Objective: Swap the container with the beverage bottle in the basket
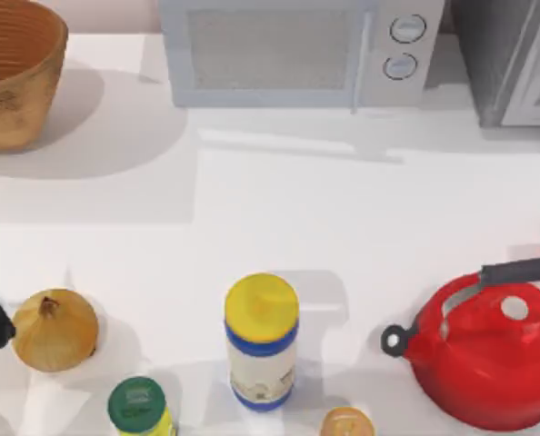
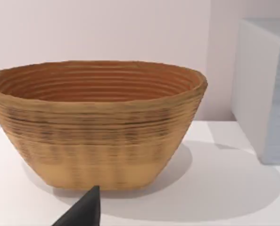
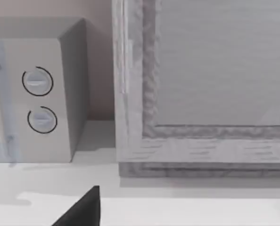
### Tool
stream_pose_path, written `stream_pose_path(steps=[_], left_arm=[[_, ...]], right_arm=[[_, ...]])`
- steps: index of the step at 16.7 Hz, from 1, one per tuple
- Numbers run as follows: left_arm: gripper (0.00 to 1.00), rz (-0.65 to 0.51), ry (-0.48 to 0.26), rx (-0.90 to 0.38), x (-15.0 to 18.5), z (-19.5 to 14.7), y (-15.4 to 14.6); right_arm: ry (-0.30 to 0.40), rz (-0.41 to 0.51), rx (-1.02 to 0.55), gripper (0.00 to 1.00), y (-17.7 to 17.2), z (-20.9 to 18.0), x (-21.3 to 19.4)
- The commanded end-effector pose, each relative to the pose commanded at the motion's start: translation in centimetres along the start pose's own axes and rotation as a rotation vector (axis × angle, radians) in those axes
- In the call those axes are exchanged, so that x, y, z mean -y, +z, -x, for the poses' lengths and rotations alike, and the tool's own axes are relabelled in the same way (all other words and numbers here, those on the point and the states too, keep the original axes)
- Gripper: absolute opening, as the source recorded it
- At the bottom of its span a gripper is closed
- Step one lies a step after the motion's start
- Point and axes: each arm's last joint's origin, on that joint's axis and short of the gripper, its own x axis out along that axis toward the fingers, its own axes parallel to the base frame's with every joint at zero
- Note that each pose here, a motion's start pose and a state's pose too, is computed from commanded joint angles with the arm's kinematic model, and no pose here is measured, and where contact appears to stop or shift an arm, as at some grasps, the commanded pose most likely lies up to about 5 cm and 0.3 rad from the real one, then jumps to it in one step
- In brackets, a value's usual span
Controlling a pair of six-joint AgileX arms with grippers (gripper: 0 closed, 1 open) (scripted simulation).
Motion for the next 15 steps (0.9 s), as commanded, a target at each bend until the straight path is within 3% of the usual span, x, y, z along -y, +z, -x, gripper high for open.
stream_pose_path(steps=[7, 11, 15], left_arm=[[1.0, 0.001, 0.015, -0.093, -0.2, -0.3, 2.2], [1.0, 0.003, 0.03, -0.257, -0.6, -2.0, 6.4], [1.0, 0.007, 0.043, -0.443, -1.3, -6.4, 11.7]], right_arm=[[0.0, 0.0, 0.0, 1.0, 0.0, 0.0, 0.0], [0.0, 0.0, 0.0, 1.0, 0.0, 0.0, 0.0], [0.0, 0.0, 0.0, 1.0, 0.0, 0.0, 0.0]])
